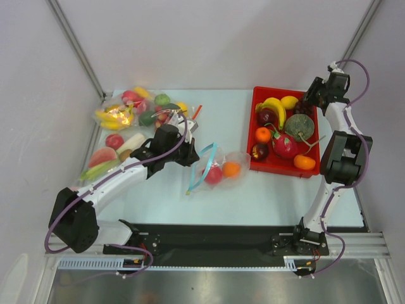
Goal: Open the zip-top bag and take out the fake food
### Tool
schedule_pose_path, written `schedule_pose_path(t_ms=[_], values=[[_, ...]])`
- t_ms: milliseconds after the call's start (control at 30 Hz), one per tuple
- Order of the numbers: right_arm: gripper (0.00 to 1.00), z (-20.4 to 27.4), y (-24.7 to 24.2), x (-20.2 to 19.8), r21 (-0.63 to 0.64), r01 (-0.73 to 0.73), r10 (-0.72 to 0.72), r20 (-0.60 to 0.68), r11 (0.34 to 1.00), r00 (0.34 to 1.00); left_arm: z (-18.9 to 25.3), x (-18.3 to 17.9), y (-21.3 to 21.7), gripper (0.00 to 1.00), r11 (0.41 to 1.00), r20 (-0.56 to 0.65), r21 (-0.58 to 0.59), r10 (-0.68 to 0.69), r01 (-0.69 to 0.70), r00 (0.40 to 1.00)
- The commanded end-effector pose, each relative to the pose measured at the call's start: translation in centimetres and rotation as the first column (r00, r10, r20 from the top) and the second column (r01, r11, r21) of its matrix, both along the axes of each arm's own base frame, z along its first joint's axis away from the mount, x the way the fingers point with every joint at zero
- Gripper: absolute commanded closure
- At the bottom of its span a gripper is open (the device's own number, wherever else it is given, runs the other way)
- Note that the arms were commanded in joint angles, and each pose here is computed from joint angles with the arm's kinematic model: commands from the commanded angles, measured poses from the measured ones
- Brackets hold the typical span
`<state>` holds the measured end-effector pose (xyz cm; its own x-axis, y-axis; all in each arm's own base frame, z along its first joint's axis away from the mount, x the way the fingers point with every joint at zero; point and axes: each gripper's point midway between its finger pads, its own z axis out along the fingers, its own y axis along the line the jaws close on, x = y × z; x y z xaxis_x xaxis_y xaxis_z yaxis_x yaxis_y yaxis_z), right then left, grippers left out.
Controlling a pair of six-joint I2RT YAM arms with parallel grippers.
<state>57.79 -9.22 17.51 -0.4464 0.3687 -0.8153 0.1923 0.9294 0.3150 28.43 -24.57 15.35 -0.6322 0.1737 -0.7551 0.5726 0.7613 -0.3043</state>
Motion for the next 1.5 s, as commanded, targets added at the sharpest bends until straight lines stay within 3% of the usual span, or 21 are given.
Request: schedule_pose_path(t_ms=[0,200,500,633,767,867,1000,1100,1133,1233,1300,1333,1400,1467], values=[[0.46,2.5,0.1,0.3,-0.037,-0.014,0.016,0.039,0.999,0.999,1.6,0.1,0.1,1.0,1.0,0.044,-0.019,-0.013,0.014,0.999],[0.36,5.5,-0.1,-0.5,-0.067,0.003,0.002,0.079,0.998,0.997,2.4,-0.1,0.2,1.0,0.999,0.059,-0.03,-0.014,0.016,0.998],[0.32,12.4,-2.9,-5.0,-0.194,0.187,-0.151,0.188,0.963,0.971,4.4,-0.6,0.6,1.0,0.999,0.098,-0.051,-0.008,0.013,0.995],[0.31,14.4,-1.9,-7.3,-0.201,0.185,-0.142,0.211,0.962,0.967,5.6,-1.0,0.6,1.0,0.997,0.111,-0.074,-0.013,0.021,0.994],[0.31,17.9,2.4,-10.3,-0.196,0.105,-0.046,0.281,0.975,0.959,7.5,-1.3,0.4,1.0,0.992,0.14,-0.122,-0.014,0.031,0.99],[0.33,18.6,8.7,-11.7,-0.204,-0.046,0.104,0.282,0.978,0.954,8.8,-1.6,0.1,1.0,0.987,0.149,-0.155,-0.018,0.041,0.989],[0.34,20.5,18.2,-15.4,-0.214,-0.279,0.335,0.305,0.936,0.892,10.9,-2.2,0.0,1.0,0.977,0.17,-0.206,-0.019,0.054,0.985],[0.36,21.5,25.0,-19.2,-0.174,-0.483,0.513,0.334,0.858,0.791,12.5,-2.7,0.2,1.0,0.97,0.195,-0.235,-0.01,0.057,0.981],[0.37,21.7,27.8,-20.9,-0.161,-0.576,0.593,0.343,0.801,0.728,12.8,-2.8,0.2,1.0,0.968,0.2,-0.242,-0.01,0.06,0.98],[0.39,22.3,31.8,-25.3,-0.137,-0.73,0.722,0.352,0.669,0.596,13.4,-3.1,0.1,1.0,0.963,0.207,-0.259,-0.016,0.071,0.978],[0.4,22.2,33.2,-27.5,-0.115,-0.783,0.763,0.35,0.611,0.544,13.2,-3.3,0.0,1.0,0.962,0.195,-0.263,-0.022,0.074,0.981],[0.41,22.0,34.8,-29.7,-0.09,-0.842,0.808,0.349,0.532,0.474,13.1,-3.4,-0.2,1.0,0.96,0.189,-0.267,-0.028,0.079,0.982],[0.43,20.9,36.4,-31.9,-0.05,-0.89,0.847,0.334,0.453,0.413,12.8,-3.4,-0.4,1.0,0.956,0.181,-0.282,-0.032,0.083,0.983],[0.44,20.3,38.4,-35.3,-0.001,-0.943,0.889,0.333,0.333,0.314,12.9,-3.5,-0.6,1.0,0.952,0.179,-0.293,-0.039,0.091,0.983]])
